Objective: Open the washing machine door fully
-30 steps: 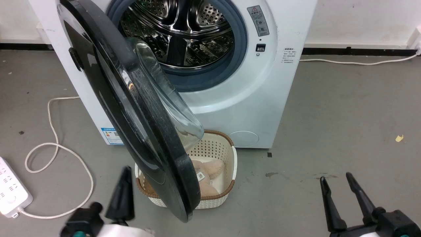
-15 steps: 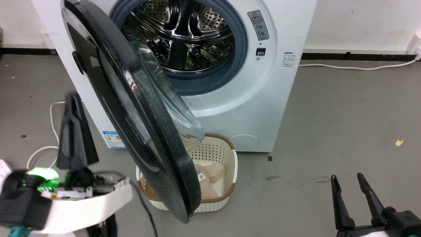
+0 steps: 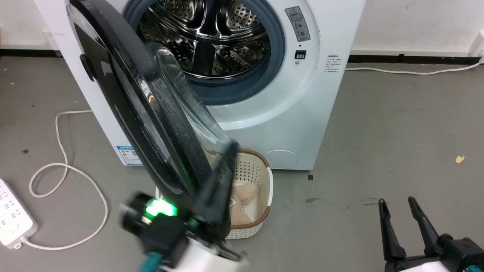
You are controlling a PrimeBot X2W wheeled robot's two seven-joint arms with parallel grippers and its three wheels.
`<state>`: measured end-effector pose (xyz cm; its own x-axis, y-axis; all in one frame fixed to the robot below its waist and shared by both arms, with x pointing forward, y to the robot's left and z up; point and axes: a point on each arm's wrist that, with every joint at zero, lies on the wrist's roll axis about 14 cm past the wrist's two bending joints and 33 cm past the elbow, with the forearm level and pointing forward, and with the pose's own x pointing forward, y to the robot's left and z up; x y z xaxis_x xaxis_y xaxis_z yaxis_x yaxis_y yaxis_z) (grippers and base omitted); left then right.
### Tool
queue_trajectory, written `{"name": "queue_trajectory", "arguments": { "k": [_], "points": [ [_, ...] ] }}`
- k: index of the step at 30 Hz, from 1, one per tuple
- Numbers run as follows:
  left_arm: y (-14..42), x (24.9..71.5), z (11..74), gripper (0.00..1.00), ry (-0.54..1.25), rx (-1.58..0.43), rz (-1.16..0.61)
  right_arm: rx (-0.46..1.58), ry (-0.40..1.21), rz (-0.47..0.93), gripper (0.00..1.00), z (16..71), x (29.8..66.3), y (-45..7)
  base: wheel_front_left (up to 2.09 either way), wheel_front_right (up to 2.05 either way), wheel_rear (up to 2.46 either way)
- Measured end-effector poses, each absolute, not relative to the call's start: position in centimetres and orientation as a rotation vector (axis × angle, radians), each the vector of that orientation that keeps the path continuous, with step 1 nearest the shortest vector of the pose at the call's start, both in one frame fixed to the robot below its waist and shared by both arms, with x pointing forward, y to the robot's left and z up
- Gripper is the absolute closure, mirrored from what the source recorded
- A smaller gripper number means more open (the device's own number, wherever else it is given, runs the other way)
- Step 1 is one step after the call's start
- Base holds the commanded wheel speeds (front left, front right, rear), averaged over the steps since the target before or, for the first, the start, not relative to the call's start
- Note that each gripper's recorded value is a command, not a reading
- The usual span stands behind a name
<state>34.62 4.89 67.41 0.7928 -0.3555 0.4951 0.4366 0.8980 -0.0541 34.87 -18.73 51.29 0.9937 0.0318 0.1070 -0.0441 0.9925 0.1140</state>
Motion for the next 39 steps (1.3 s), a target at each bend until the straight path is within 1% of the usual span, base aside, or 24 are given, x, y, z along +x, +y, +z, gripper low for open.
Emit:
{"name": "queue_trajectory", "arguments": {
  "k": [4, 7, 10, 13, 19, 28, 34, 39],
  "points": [
    [2.6, 34.6, 62.2, 1.00, -0.316, -0.181, -0.482, 0.117, -0.106, 0.043, 0.00, 51.3, 35.2, -18.6, 0.00, 0.00, 0.00],
    [1.9, 34.6, 58.4, 1.00, -0.185, -0.201, -0.482, 0.118, -0.101, 0.046, 0.00, 51.2, 35.3, -18.5, 0.00, 0.00, 0.00],
    [2.3, 35.0, 55.5, 1.00, -0.091, -0.200, -0.444, 0.119, -0.095, 0.049, 0.00, 51.0, 35.4, -18.4, 0.00, 0.00, 0.00],
    [3.5, 35.7, 53.5, 1.00, -0.039, -0.186, -0.378, 0.121, -0.087, 0.050, 0.00, 50.7, 35.4, -18.3, 0.00, 0.00, 0.00],
    [4.8, 35.7, 52.0, 1.00, -0.011, -0.186, -0.325, 0.127, -0.082, 0.071, 0.00, 50.6, 35.7, -17.6, 0.00, 0.00, 0.00],
    [8.4, 34.4, 51.7, 1.00, -0.027, -0.205, -0.201, 0.133, -0.075, 0.164, 0.00, 50.5, 36.8, -14.6, 0.00, 0.00, 0.00],
    [12.6, 33.3, 51.5, 1.00, -0.034, -0.208, -0.060, 0.138, -0.062, 0.267, 0.00, 50.2, 38.0, -11.2, 0.00, 0.00, 0.00],
    [17.6, 32.1, 51.1, 1.00, -0.035, -0.187, 0.101, 0.137, -0.043, 0.370, 0.00, 49.7, 38.9, -7.6, 0.00, 0.00, 0.00]
  ]
}}
